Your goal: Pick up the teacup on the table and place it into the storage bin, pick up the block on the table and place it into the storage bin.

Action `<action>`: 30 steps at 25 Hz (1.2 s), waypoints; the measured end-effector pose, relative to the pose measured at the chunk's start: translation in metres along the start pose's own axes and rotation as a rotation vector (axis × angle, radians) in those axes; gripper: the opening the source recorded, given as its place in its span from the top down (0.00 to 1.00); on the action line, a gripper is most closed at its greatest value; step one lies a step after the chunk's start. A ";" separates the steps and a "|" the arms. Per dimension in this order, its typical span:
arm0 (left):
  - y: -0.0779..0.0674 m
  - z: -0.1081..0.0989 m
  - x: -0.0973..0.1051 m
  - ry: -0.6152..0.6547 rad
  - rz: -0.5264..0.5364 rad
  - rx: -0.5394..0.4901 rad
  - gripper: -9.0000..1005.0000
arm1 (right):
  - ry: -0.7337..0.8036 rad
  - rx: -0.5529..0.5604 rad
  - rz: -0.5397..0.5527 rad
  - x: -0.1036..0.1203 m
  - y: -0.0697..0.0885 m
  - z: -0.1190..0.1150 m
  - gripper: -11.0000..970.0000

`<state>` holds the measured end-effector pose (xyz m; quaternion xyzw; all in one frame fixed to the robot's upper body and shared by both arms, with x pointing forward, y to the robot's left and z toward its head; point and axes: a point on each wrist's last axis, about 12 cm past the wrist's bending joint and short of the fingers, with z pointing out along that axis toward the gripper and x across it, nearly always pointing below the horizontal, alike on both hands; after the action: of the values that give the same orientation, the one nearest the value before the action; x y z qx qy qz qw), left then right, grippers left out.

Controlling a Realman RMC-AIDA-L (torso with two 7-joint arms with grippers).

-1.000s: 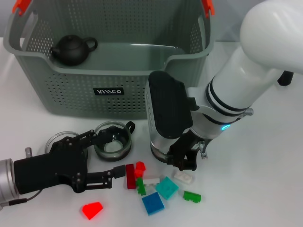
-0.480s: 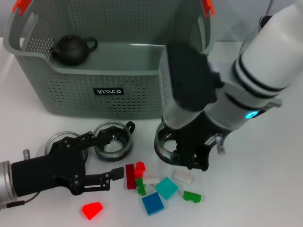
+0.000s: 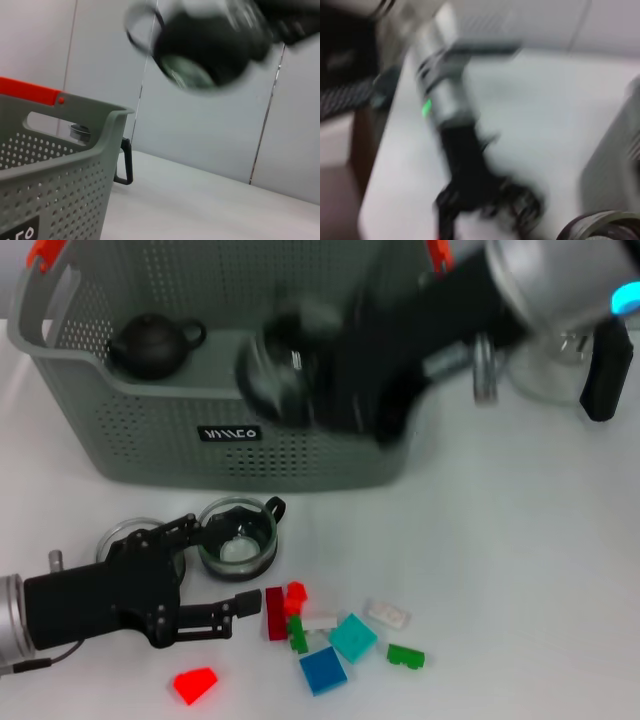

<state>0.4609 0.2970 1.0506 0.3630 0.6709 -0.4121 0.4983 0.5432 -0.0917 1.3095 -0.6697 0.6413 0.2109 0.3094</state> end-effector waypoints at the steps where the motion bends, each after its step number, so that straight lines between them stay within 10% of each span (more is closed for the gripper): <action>1: 0.000 0.000 0.000 -0.001 0.001 0.000 0.07 | -0.039 0.041 0.004 -0.004 -0.006 -0.006 0.93; 9: 0.000 0.001 -0.001 -0.004 0.001 0.001 0.07 | -0.160 0.316 0.096 0.003 -0.061 -0.013 0.93; 17: 0.001 0.002 0.000 -0.003 -0.001 -0.005 0.07 | -0.080 0.385 0.187 0.031 -0.105 0.030 0.93; 30: 0.002 0.003 -0.002 -0.003 0.000 -0.002 0.07 | 0.023 0.421 0.203 0.062 -0.126 0.085 0.93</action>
<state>0.4646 0.2953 1.0513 0.3619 0.6705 -0.4119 0.4997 0.6829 -0.0803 1.2244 -0.5247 0.7387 0.0950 0.4122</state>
